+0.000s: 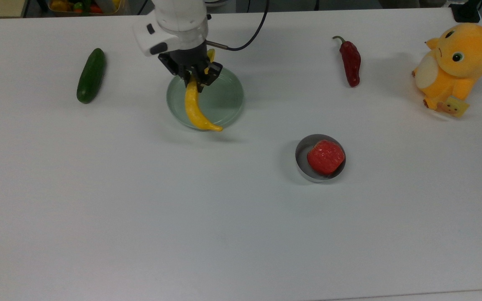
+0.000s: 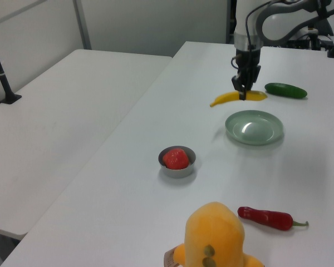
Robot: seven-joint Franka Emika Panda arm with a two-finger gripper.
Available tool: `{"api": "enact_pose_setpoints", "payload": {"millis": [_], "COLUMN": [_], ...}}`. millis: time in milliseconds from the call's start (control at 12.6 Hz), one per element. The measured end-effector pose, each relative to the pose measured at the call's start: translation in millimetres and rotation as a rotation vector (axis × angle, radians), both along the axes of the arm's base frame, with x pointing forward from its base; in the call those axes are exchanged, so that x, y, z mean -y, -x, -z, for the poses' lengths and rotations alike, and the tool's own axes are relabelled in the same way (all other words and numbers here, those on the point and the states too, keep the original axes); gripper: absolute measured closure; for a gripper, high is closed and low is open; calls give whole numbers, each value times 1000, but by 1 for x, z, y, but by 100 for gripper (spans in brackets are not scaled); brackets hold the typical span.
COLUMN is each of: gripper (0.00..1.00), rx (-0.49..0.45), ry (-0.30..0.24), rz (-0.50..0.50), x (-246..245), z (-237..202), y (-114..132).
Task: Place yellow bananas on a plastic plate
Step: 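Lower the banana onto the plate and open the gripper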
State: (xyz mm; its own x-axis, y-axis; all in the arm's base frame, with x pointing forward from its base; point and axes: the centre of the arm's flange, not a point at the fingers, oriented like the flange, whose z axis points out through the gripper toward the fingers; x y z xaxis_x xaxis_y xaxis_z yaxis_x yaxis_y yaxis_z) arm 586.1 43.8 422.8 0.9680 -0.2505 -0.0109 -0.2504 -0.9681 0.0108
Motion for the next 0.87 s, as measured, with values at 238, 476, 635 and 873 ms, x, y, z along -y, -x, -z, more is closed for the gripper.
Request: {"api": "enact_pose_setpoints", "payload": {"millis": [238, 476, 635, 873], "gripper": [73, 59, 31, 0], "rx": [-79, -104, -107, -102], "ry": [10, 26, 27, 26], "rz": [-89, -114, -116, -117], "x": [-20, -19, -19, -18], "z": [20, 34, 36, 34], "y": [11, 11, 10, 9]}}
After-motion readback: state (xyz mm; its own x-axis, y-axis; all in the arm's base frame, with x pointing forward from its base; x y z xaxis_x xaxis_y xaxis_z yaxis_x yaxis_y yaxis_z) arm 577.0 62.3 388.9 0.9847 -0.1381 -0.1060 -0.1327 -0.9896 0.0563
